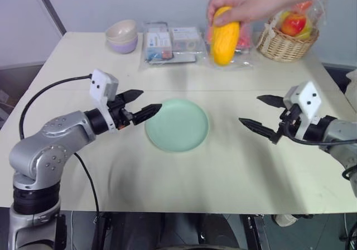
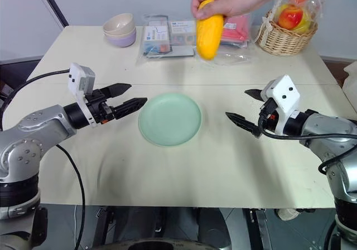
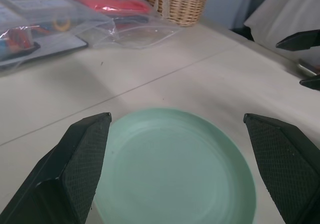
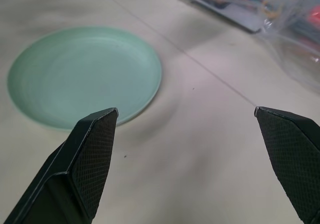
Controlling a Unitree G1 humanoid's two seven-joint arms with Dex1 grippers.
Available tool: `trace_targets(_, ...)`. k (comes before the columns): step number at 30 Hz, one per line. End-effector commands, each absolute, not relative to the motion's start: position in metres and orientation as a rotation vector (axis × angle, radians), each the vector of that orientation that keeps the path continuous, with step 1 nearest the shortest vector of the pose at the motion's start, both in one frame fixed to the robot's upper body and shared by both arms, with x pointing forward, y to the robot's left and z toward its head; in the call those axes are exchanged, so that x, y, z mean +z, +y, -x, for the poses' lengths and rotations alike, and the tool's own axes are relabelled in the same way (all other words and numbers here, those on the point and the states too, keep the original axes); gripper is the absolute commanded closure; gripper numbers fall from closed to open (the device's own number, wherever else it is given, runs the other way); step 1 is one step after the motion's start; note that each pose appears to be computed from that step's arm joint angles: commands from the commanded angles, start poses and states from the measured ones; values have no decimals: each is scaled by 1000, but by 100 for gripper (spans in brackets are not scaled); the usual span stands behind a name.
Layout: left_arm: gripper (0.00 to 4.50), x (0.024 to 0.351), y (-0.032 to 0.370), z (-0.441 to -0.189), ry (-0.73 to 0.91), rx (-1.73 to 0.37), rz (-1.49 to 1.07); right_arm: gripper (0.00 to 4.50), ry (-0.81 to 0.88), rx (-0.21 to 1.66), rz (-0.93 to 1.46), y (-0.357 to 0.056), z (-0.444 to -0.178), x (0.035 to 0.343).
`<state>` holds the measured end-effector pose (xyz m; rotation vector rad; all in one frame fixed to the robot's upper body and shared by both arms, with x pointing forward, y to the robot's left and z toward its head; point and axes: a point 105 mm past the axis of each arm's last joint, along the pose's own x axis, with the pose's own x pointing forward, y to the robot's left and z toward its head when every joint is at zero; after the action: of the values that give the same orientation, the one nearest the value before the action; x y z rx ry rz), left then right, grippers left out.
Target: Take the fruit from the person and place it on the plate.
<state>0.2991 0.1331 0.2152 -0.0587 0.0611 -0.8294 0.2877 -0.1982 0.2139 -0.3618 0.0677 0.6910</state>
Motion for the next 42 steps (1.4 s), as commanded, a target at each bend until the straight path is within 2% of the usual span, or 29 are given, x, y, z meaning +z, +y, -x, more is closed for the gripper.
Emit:
trace_targets(1, 7, 227, 132, -299, 6, -830, 57, 0, -54, 657, 279, -185, -294, 245)
trace_targets(4, 7, 227, 129, -300, 4, -836, 57, 0, -95, 628, 143, -167, -309, 264)
trace_targets(10, 7, 228, 127, -300, -7, -840, 43, 0, -73, 594, -72, -151, -326, 282)
trace_targets(22, 7, 227, 126, -298, -17, -828, 45, 0, -68, 644, -99, -126, -339, 294)
trace_targets(30, 7, 228, 126, -298, -26, -814, 45, 0, -109, 653, -98, -115, -364, 302)
trace_targets(31, 0, 229, 127, -298, -27, -811, 45, 52, -112, 655, -97, -114, -365, 302)
trace_targets(32, 0, 228, 127, -297, -27, -809, 45, 77, -117, 657, -96, -114, -366, 302)
trace_targets(34, 0, 228, 127, -297, -27, -807, 45, 176, -126, 660, -93, -113, -368, 303)
trace_targets(35, 0, 228, 127, -296, -27, -806, 45, 197, -130, 663, -93, -112, -368, 304)
trace_targets(42, 0, 228, 130, -297, -28, -793, 46, 199, -130, 653, -91, -113, -369, 306)
